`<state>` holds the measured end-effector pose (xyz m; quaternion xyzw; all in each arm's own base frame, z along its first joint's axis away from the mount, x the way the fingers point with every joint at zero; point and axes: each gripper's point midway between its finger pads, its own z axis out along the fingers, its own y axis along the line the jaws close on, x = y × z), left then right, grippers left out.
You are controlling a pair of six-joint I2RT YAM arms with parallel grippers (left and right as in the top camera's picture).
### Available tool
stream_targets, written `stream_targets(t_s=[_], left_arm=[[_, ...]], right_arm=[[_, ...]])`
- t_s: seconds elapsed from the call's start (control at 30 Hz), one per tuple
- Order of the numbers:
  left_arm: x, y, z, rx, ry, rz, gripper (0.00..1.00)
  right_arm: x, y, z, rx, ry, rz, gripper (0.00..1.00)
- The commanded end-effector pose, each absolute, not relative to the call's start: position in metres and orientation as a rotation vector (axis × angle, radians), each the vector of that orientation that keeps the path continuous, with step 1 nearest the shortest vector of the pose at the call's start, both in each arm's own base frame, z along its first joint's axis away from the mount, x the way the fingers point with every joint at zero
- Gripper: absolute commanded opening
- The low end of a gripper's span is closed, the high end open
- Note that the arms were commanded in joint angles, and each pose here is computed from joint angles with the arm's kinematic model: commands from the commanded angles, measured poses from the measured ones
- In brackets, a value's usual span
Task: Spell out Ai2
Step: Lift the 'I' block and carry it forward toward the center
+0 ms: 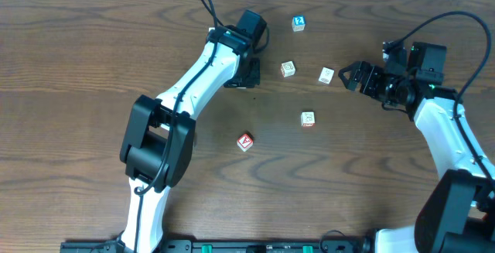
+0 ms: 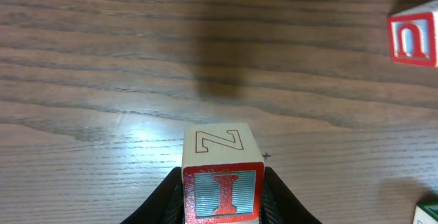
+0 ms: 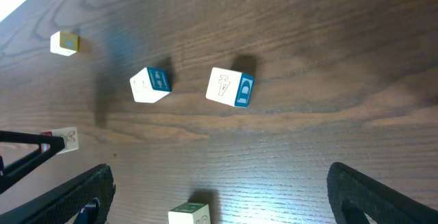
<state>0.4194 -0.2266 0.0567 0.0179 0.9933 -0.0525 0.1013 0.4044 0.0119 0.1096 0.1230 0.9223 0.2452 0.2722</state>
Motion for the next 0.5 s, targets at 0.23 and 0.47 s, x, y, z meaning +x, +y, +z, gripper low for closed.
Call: stream_targets(t_s=[0.23,0.47], left_arm=[[0.416,-0.248,0.059,0.035,2.926,-0.195,0.06],[0.414,-0.253,0.053,0.033,2.937,-0.212,0.06]], right_arm=[[0.407,0.01,0.115,0.318,2.476,0.661,0.99],[0.403,0.01,0.112,0.328,2.495,0.665,0.99]])
